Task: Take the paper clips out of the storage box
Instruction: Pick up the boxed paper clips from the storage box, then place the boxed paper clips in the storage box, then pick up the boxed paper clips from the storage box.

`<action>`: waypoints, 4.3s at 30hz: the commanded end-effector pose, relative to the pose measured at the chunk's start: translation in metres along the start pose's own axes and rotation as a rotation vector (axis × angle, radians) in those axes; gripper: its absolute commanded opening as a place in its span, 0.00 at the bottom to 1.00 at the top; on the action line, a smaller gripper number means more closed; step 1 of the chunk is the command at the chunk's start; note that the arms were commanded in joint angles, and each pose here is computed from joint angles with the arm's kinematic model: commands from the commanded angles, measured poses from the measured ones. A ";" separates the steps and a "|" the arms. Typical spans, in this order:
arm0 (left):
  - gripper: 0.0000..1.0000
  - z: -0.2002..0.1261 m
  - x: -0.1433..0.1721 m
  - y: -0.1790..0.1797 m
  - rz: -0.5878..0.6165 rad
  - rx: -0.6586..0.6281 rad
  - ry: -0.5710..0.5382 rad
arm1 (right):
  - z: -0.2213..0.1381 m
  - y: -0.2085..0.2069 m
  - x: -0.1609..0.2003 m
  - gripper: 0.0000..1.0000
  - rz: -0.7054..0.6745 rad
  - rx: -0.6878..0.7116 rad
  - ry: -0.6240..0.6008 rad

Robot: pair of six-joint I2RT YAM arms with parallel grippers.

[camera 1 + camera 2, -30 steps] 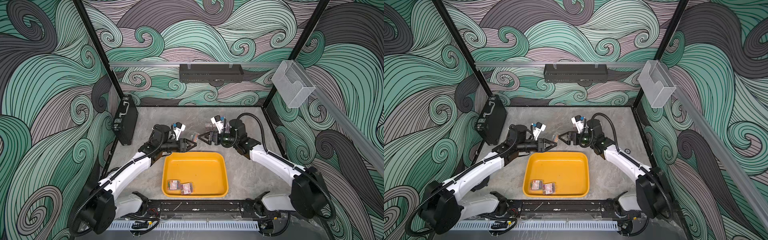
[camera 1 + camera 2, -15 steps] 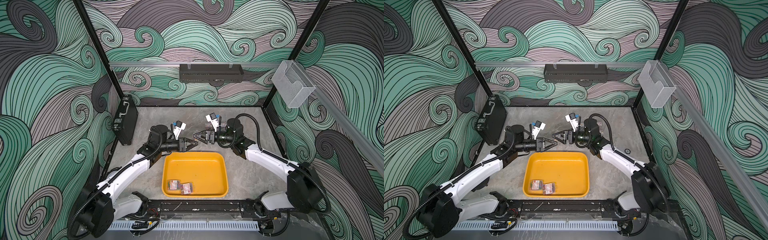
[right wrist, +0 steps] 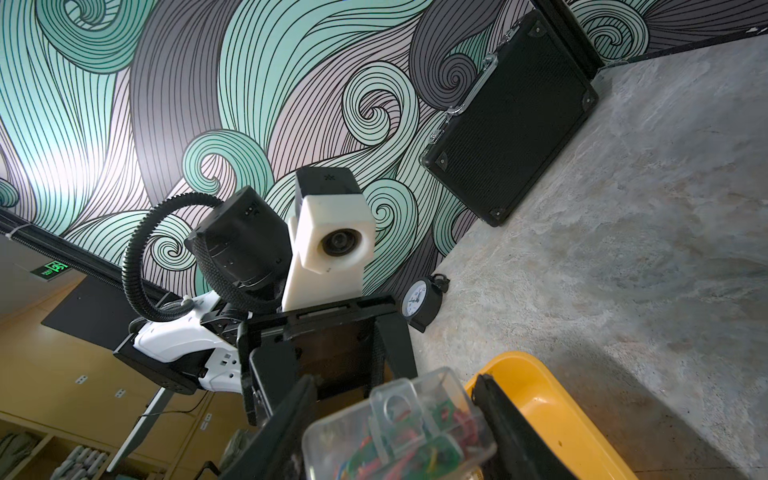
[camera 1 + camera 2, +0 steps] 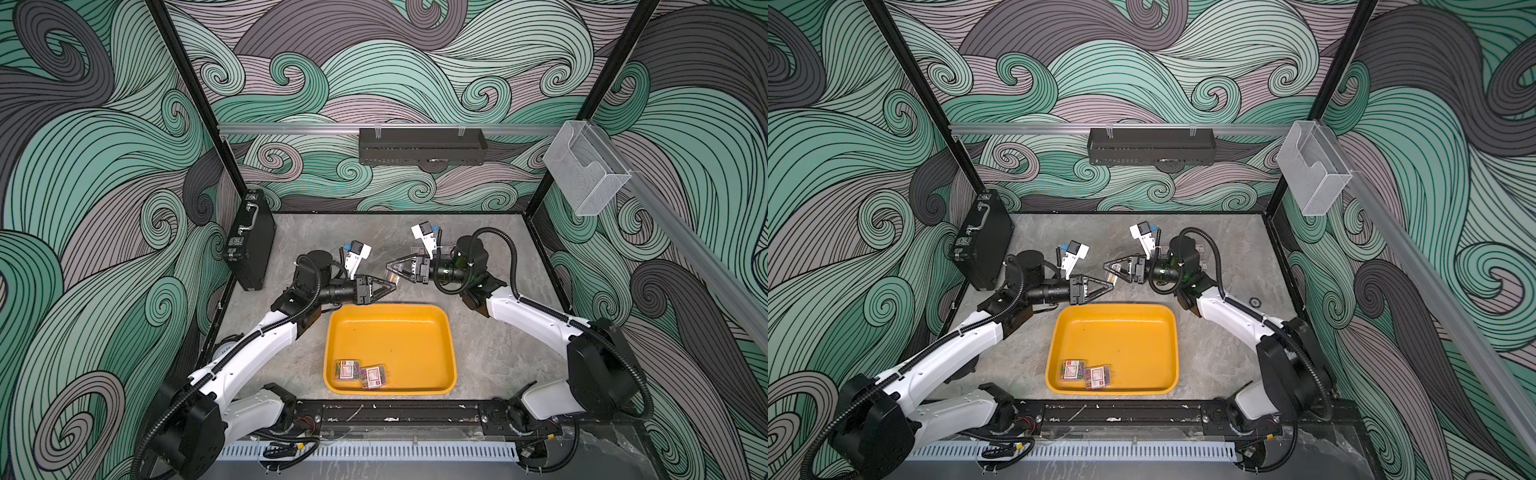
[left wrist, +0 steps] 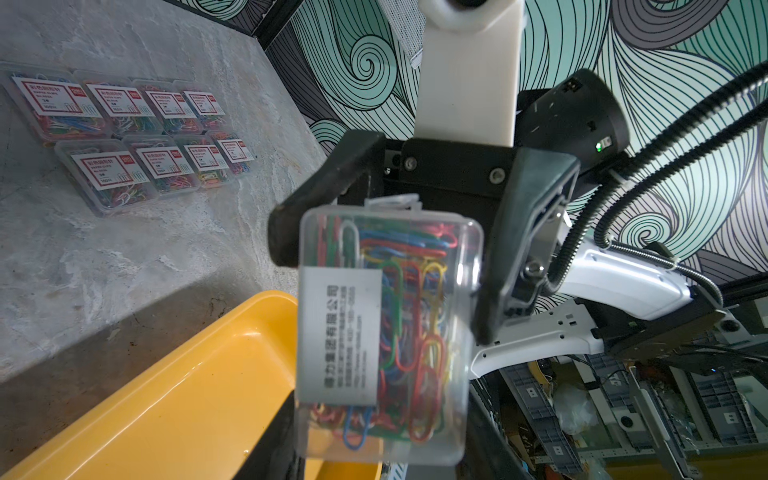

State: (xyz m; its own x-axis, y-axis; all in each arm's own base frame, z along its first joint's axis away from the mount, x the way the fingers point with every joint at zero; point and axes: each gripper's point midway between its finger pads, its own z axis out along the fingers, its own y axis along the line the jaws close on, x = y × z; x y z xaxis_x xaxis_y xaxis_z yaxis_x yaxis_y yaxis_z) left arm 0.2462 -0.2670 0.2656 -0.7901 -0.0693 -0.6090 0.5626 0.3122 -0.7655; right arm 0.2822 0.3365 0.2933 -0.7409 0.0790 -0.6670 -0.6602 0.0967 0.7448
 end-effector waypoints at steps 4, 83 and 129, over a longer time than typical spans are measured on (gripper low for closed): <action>0.43 -0.006 -0.007 -0.009 0.030 0.020 -0.028 | 0.003 0.013 -0.004 0.46 -0.023 -0.078 -0.001; 0.63 -0.081 -0.014 0.074 -0.054 -0.699 -0.087 | -0.032 -0.139 0.194 0.60 -0.187 1.141 0.702; 0.63 -0.078 -0.001 0.077 -0.050 -0.677 -0.054 | -0.043 -0.147 0.225 0.63 -0.103 1.123 0.733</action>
State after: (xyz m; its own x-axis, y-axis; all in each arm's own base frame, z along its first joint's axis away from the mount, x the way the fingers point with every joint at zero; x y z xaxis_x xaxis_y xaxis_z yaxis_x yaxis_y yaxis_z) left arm 0.2750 -0.1703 0.2202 -0.7954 -0.1532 -0.5864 0.2140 0.8342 -0.5083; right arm 0.2084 0.2969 0.0389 -0.8161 -0.4887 -0.3086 -0.5240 0.8509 0.0381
